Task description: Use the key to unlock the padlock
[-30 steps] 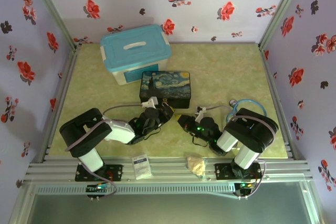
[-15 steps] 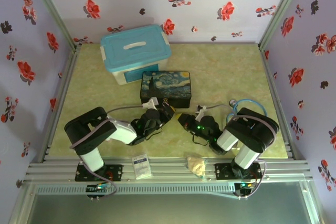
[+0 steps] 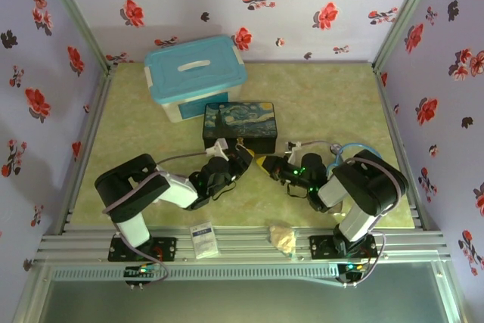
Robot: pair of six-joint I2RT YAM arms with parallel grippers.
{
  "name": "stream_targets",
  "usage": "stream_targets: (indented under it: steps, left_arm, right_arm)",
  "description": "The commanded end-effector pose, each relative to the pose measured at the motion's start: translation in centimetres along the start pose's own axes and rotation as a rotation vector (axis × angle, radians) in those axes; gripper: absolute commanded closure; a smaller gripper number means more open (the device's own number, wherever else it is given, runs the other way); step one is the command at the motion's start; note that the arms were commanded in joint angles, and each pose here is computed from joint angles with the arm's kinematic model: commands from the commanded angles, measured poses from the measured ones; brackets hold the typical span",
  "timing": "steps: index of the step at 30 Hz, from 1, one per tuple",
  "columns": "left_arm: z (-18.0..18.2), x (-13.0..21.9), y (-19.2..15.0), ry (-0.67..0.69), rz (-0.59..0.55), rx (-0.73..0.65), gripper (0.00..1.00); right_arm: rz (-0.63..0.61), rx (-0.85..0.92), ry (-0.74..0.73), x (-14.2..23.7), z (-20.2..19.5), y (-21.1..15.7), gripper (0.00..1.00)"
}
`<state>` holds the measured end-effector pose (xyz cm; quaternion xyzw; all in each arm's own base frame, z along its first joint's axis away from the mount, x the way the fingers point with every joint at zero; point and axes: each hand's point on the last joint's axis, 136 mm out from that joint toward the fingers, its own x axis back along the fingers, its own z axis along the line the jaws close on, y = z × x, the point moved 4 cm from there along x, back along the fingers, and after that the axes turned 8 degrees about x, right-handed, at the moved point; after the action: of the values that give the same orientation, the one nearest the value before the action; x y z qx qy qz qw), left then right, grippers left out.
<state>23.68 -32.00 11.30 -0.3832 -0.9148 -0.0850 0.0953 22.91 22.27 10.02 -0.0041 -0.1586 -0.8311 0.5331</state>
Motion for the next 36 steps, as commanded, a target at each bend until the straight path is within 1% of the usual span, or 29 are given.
stream_targets:
  steps: [1,4,12,18,22,23,25,27,29,30,32,34,36]
  left_arm:
    - [-2.6,0.0,-2.3,-0.112,0.102,0.011,1.0]
    - [-2.5,-0.1,-2.4,-0.108,0.104,0.009,1.0]
    - [-2.2,-0.5,-2.7,-0.1,0.11,0.012,1.0]
    - [-2.8,-0.2,-2.9,-0.122,0.122,0.019,1.0]
    - [-3.1,0.1,-3.2,-0.138,0.136,0.04,1.0]
    - [-3.2,0.2,-3.2,-0.144,0.14,0.046,1.0]
    - [-3.4,0.3,-3.3,-0.154,0.15,0.056,1.0]
    - [-3.7,0.3,-3.4,-0.161,0.158,0.057,1.0]
    - [-4.0,0.2,-3.5,-0.168,0.162,0.061,1.0]
    - [-4.0,0.1,-3.6,-0.168,0.164,0.061,1.0]
    - [-4.2,0.0,-3.6,-0.174,0.166,0.068,1.0]
    - [-4.3,-0.1,-3.7,-0.178,0.17,0.073,1.0]
    - [-4.4,-0.1,-3.7,-0.18,0.174,0.079,1.0]
  right_arm:
    - [0.093,-0.028,0.087,-0.3,1.1,0.7,1.0]
    - [0.115,-0.034,0.084,-0.6,0.8,0.5,1.0]
    - [0.078,0.063,0.09,-1.5,2.2,-1.0,1.0]
    - [0.096,0.058,0.044,-2.0,0.2,-0.8,1.0]
    - [0.1,0.122,0.076,-1.9,1.1,-0.7,1.0]
    - [0.083,0.145,0.078,-1.5,1.3,-0.5,1.0]
    - [0.059,0.17,0.059,-0.7,0.9,-0.1,1.0]
    - [0.056,0.209,-0.001,-0.2,0.0,-0.1,1.0]
    - [0.08,0.257,-0.051,-0.3,-0.6,-0.9,1.0]
    - [0.089,0.273,-0.052,-0.5,-0.4,-1.3,1.0]
    - [0.091,0.272,-0.012,-0.8,0.4,-1.7,1.0]
    - [0.055,0.263,0.033,-0.5,1.1,-1.5,1.0]
    - [0.032,0.26,0.049,-0.4,1.3,-1.4,1.0]
